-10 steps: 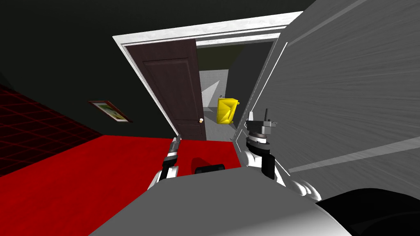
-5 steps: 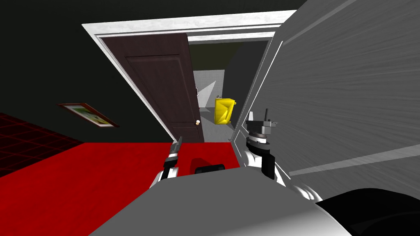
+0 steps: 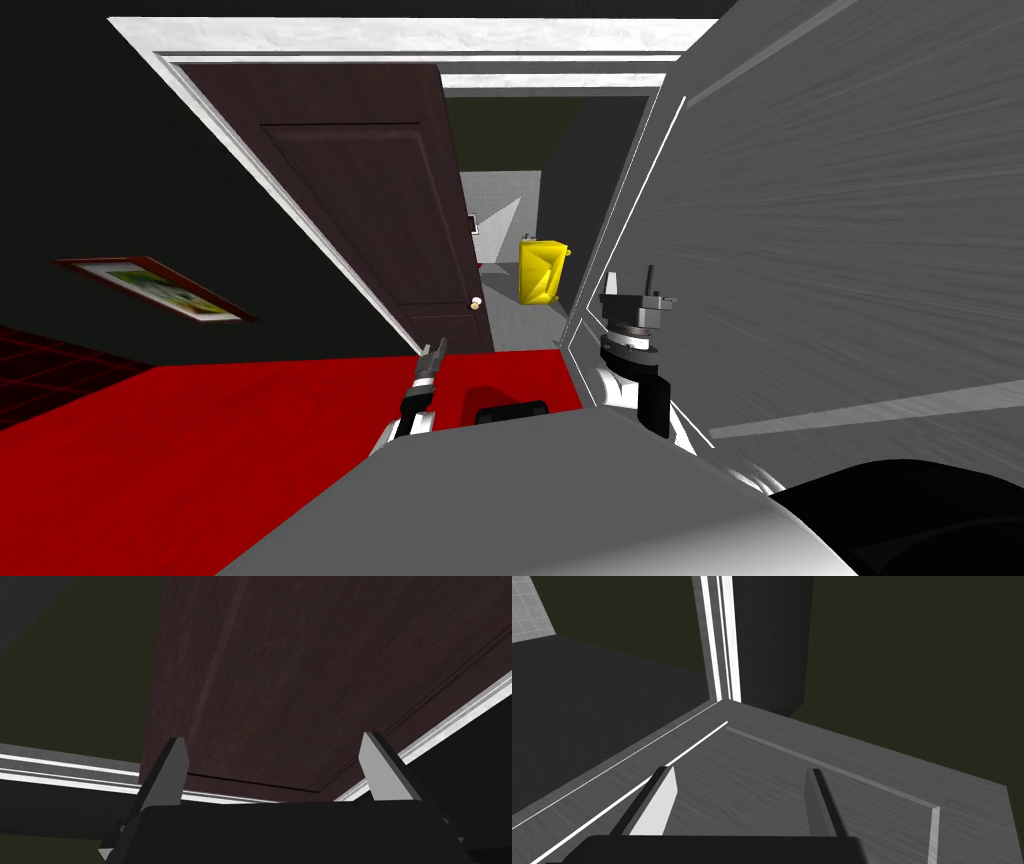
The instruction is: Pull the door open
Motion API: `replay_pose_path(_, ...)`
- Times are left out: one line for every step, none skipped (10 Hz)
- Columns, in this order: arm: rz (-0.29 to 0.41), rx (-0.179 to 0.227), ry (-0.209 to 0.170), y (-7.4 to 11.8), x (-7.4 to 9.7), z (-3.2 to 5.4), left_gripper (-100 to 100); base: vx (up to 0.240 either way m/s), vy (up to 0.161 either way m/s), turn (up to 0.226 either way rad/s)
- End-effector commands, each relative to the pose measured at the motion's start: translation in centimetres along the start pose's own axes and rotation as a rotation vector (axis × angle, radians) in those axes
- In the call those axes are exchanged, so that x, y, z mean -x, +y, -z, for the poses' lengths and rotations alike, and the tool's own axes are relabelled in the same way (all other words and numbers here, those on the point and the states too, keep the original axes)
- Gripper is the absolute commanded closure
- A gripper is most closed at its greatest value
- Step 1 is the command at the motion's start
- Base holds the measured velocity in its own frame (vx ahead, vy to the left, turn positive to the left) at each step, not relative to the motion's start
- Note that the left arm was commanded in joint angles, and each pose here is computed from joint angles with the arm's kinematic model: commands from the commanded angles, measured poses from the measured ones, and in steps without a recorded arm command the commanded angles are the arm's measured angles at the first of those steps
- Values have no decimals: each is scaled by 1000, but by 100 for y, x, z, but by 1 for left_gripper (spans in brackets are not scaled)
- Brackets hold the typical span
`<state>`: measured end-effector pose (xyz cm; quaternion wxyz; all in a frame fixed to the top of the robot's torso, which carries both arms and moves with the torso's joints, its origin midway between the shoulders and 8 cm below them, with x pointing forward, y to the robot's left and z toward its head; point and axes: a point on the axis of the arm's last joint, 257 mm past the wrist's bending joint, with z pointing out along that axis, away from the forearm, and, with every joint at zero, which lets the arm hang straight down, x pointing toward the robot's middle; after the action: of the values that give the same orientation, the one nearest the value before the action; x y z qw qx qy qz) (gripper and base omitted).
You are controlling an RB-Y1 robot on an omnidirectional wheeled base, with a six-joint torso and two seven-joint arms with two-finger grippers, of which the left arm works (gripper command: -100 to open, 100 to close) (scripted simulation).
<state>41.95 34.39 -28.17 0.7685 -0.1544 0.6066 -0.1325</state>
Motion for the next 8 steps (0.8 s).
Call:
replay_pose_path(-53,9,22,64,-97,37,-100,109,-28,-83)
replay_pose_path(-82,14,35,104,-160,58,-100,107,-22,-105)
replay_pose_path(-109,19,48,141,-218,78,-100,126,-15,-108)
replay_pose_path(-136,23,61,177,-277,99,-100,125,-10,-78)
replay_pose_path(-163,27,74,213,-335,121,-100,107,-10,-75)
replay_pose_path(-188,30,87,246,-390,143,-100,111,-15,-95)
replay_pose_path(-211,33,98,274,-440,164,-100,113,-10,-90)
replay_pose_path(-233,35,110,302,-489,185,-100,107,-1,-81)
